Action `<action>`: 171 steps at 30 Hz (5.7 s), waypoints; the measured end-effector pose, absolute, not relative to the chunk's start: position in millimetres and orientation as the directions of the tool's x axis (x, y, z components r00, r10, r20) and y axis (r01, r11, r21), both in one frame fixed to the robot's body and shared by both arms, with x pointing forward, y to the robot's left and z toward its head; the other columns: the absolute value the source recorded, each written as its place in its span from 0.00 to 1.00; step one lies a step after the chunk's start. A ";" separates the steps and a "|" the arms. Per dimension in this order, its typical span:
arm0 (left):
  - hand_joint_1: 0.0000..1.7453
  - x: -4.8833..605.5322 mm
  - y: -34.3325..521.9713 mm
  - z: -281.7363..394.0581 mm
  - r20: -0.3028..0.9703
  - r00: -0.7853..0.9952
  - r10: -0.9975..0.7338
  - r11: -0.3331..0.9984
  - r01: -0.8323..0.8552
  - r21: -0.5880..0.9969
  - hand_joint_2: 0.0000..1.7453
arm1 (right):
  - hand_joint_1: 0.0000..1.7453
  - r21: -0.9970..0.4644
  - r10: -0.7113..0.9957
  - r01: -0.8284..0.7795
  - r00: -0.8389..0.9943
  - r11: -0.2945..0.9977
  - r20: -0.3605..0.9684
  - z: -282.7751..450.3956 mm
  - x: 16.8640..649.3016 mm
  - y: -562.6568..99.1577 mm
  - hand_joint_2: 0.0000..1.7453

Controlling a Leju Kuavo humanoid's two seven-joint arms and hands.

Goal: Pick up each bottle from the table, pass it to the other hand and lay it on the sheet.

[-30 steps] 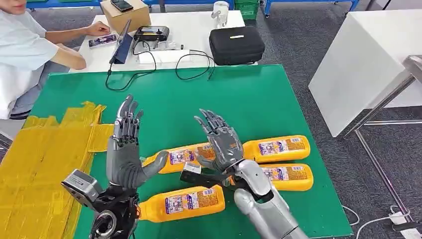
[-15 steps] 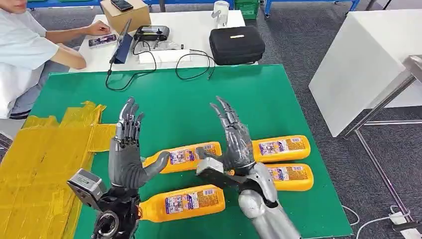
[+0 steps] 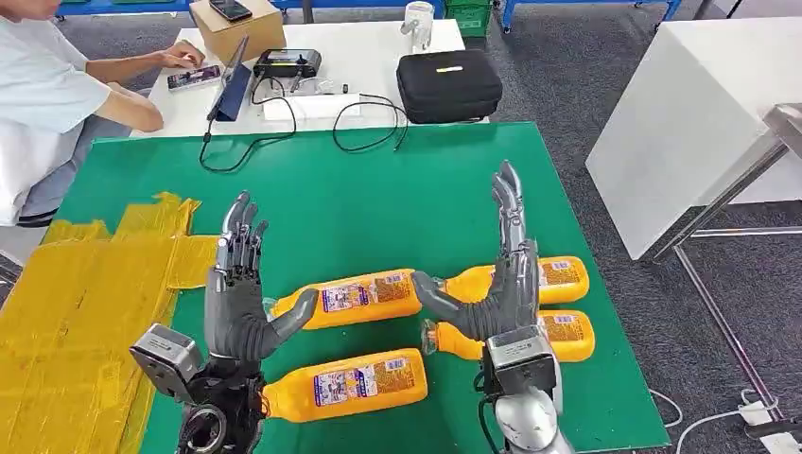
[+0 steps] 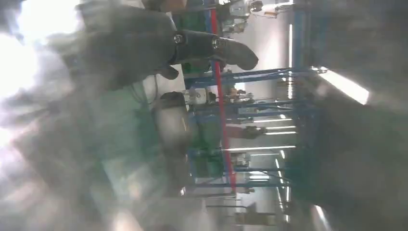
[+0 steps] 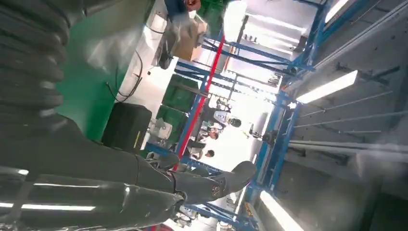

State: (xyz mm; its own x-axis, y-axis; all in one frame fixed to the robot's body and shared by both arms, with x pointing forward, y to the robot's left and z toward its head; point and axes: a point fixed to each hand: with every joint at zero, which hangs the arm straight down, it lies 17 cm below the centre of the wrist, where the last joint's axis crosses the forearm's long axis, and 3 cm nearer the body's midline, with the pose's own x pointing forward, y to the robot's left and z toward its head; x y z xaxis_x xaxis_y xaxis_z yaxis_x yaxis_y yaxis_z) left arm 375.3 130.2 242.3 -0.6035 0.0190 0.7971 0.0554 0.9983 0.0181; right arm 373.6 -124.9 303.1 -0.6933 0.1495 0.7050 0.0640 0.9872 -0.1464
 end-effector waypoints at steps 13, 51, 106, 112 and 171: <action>0.00 374.8 131.5 240.9 0.799 -0.602 0.009 0.999 0.043 0.021 1.00 | 0.00 -0.033 0.034 0.014 -0.692 0.999 0.721 305.8 365.5 -136.2 1.00; 0.00 399.4 106.4 246.3 0.801 -0.586 0.123 0.986 0.162 -0.033 1.00 | 0.00 -0.976 0.777 -0.209 -0.605 0.056 0.174 31.7 457.0 6.2 1.00; 0.00 396.2 97.0 233.6 0.821 -0.556 0.132 0.985 0.168 -0.044 1.00 | 1.00 -0.635 0.670 0.215 -0.290 0.742 0.684 147.2 527.0 -141.9 1.00; 0.00 394.6 93.3 234.4 0.820 -0.556 0.137 0.983 0.177 -0.044 1.00 | 1.00 -0.525 0.596 0.288 -0.301 0.801 0.744 164.6 521.3 -162.4 1.00; 0.00 415.9 66.7 236.5 0.852 -0.515 0.096 0.968 0.247 0.040 1.00 | 1.00 -0.160 -0.072 -0.534 -0.387 0.830 0.919 153.3 379.9 17.7 1.00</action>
State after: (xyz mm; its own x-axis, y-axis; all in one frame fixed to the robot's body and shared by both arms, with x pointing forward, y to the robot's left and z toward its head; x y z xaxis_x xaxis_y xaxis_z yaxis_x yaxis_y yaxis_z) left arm 415.9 66.7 236.5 -0.5150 0.0960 0.8518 0.2469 0.9682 0.0402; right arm 379.9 17.7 153.3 -0.3874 -0.0722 0.9191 -0.5340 0.8302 -0.1599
